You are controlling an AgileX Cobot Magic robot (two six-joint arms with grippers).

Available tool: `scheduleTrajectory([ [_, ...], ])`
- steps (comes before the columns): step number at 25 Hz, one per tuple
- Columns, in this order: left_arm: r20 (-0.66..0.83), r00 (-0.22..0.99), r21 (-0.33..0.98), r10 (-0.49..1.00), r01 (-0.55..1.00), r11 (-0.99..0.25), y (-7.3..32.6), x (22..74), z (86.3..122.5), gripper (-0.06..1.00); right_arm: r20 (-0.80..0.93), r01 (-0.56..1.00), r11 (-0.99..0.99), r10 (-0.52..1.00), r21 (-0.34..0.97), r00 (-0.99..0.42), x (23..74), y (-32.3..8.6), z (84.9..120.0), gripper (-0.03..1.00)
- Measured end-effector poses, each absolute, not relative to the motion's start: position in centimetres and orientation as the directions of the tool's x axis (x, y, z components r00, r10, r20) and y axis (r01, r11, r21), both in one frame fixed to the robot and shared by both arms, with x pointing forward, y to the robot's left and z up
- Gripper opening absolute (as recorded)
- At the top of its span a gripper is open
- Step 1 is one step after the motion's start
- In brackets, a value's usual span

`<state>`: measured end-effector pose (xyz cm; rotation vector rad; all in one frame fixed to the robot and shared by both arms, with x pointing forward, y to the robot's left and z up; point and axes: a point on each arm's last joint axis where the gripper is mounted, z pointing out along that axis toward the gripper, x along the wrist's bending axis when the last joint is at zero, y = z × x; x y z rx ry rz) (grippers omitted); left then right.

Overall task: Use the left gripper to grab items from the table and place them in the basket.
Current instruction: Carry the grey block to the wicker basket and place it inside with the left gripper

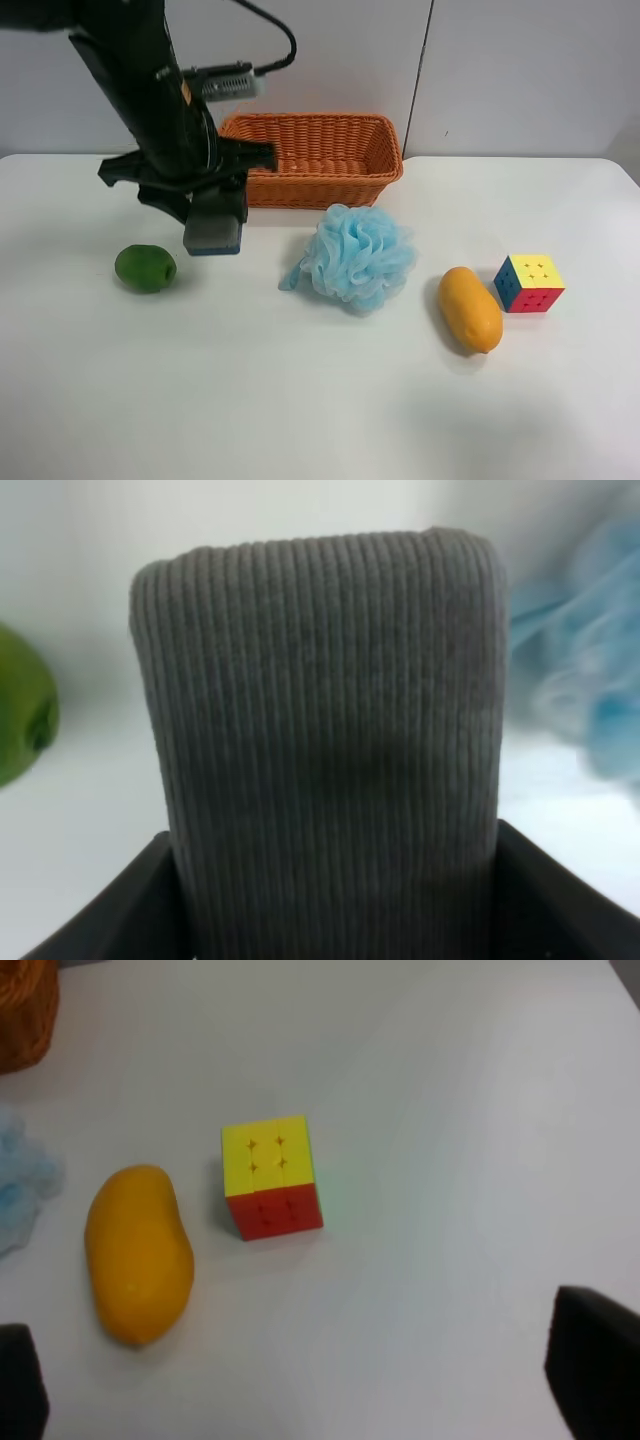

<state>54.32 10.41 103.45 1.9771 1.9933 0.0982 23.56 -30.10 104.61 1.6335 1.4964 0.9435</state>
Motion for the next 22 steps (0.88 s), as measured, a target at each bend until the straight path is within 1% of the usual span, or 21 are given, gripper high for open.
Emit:
scheduleTrajectory([
  [4,-0.200,0.088,0.361,0.976,0.933,-0.010,9.4,56.0,107.6,0.55,0.047,0.472,-0.070,0.997,0.879,0.059,23.6,-30.1,104.6,0.99],
  [8,-0.189,0.168,0.426,0.967,0.902,-0.073,7.8,59.0,109.3,0.55,0.047,0.472,-0.070,0.997,0.879,0.059,23.6,-30.1,104.6,0.99],
  [11,-0.175,0.227,0.474,0.958,0.872,-0.120,6.5,61.5,109.5,0.55,0.047,0.472,-0.070,0.997,0.879,0.059,23.6,-30.1,104.6,0.99],
  [15,-0.134,0.292,0.541,0.947,0.822,-0.178,4.8,64.7,108.6,0.55,0.047,0.472,-0.070,0.997,0.879,0.059,23.6,-30.1,104.6,0.99],
  [18,-0.106,0.319,0.597,0.942,0.778,-0.196,3.8,66.7,107.3,0.55,0.047,0.472,-0.070,0.997,0.879,0.059,23.6,-30.1,104.6,0.99],
  [22,-0.084,0.338,0.648,0.937,0.734,-0.206,2.8,68.6,104.6,0.55,0.047,0.472,-0.070,0.997,0.879,0.059,23.6,-30.1,104.6,0.99],
])
